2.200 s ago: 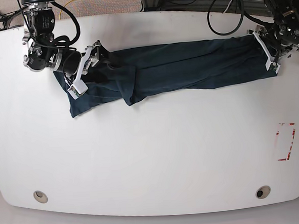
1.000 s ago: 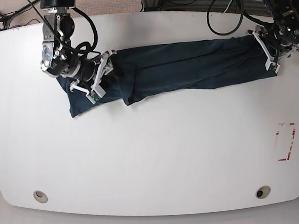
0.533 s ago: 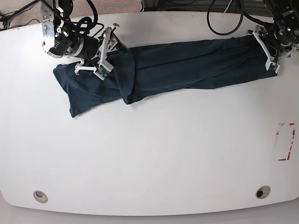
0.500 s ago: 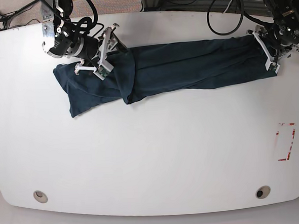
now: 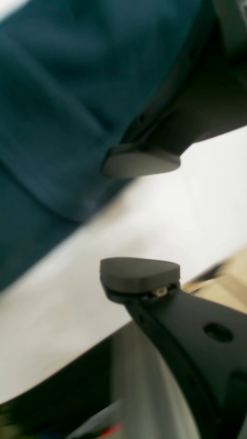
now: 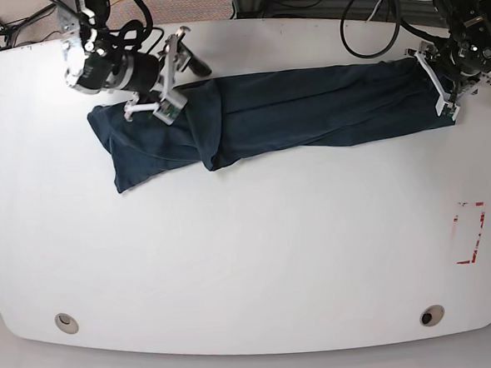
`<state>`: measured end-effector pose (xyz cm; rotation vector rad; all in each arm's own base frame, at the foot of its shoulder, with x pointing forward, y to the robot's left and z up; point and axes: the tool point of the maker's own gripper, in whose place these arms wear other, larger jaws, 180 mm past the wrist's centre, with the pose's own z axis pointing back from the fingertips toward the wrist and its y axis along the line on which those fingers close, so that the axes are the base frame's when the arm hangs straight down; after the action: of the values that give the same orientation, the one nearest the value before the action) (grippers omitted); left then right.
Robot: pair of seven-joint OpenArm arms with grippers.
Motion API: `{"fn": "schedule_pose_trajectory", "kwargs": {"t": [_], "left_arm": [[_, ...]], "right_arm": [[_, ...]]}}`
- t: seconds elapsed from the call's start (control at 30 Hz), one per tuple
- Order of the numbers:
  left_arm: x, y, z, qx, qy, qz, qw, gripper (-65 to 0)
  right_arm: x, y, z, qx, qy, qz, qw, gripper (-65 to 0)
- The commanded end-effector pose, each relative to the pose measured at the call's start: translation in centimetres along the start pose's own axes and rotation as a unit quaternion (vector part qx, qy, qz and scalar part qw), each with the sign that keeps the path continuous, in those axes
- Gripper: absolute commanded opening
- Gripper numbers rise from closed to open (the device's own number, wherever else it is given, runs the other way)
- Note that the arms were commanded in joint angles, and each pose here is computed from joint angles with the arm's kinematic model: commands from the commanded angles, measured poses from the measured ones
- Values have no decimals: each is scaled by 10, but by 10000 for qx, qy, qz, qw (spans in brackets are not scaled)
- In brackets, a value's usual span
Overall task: Fold the T-shirt properly
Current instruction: 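Release the flap and press the strip end with the right gripper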
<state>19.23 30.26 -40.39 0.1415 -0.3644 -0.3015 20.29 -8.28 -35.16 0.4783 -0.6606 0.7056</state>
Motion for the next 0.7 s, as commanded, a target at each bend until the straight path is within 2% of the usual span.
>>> {"fn": "schedule_pose_trajectory", "kwargs": {"t": [0.0,0.13,0.37,0.47,0.67], "left_arm": [[5,9,5,122,-66,-61,9999,-324],[5,9,5,122,-58,-61,9999,-324],[5,9,5,122,-58,-61,9999,-324],[5,9,5,122,-58,-61,9999,-324],[5,8,5,117,-58,-67,9999,-324]], "right_arm": [[33,-28,12,-369,-616,-126,9973,-308],[47,-57,13,-768,-838,-305,9930,-308],[53,-81,-7,-1085,-696,-419,9908,-315],[54,-82,-17,-1127,-626,-463,9906,-373],[58,-73,-41,-1045,-485,-245,9930,-499]]}}
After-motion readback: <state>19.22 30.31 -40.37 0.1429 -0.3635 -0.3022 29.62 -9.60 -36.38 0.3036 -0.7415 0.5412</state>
